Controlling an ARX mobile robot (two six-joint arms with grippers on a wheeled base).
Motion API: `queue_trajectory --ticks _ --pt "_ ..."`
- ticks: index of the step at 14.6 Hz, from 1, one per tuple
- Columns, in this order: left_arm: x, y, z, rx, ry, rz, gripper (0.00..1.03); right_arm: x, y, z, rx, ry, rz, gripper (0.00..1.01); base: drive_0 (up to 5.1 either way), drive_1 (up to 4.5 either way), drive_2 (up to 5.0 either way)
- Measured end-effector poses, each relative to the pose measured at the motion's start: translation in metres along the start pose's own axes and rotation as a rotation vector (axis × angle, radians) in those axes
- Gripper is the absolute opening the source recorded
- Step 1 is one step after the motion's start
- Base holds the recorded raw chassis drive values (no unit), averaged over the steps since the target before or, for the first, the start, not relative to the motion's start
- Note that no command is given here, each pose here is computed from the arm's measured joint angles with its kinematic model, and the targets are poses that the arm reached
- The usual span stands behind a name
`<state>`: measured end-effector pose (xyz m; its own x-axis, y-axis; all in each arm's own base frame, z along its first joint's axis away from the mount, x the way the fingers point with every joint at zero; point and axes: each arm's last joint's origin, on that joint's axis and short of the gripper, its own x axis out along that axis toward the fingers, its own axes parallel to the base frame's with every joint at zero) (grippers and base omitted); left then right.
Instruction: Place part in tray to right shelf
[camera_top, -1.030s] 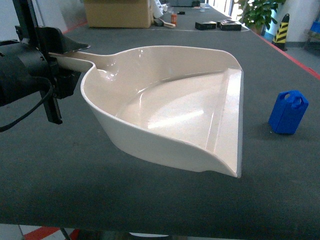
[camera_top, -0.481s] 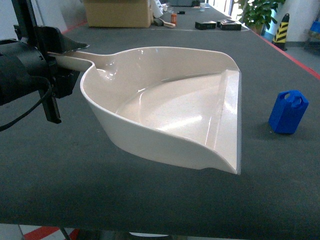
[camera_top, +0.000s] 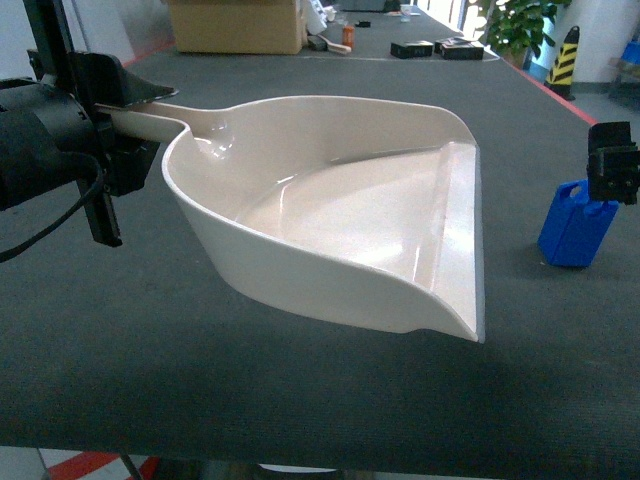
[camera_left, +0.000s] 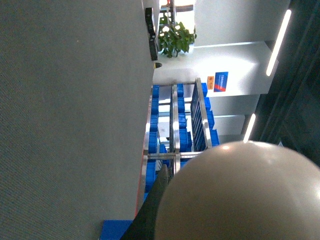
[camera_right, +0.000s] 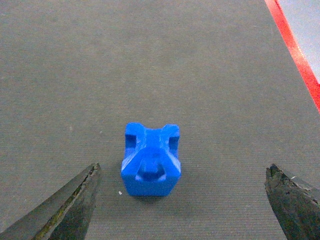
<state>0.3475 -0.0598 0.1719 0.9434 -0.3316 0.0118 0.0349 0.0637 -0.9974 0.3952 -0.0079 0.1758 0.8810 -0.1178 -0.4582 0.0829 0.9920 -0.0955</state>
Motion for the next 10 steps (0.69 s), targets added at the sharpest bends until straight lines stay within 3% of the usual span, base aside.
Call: queue_trajectory --ticks 4,7,9,10 --pt "0.000 0.000 0.000 0.003 0.001 0.000 0.14 0.039 0.006 0.010 0.026 0.071 -0.029 0.98 0.0 0.00 0.0" --pt "0.000 0.000 0.000 0.006 0.000 0.000 0.13 0.066 0.016 -0.006 0.030 0.150 -0.039 0.97 0.0 0.00 0.0" --pt "0.000 0.000 0.000 0.007 0.001 -0.001 0.13 0.080 0.020 -0.024 0.023 0.193 -0.046 0.72 0.0 0.00 0.0" --pt "0.000 0.000 0.000 0.008 0.000 0.000 0.13 0.081 0.020 -0.025 0.031 0.184 -0.046 0.61 0.0 0.00 0.0"
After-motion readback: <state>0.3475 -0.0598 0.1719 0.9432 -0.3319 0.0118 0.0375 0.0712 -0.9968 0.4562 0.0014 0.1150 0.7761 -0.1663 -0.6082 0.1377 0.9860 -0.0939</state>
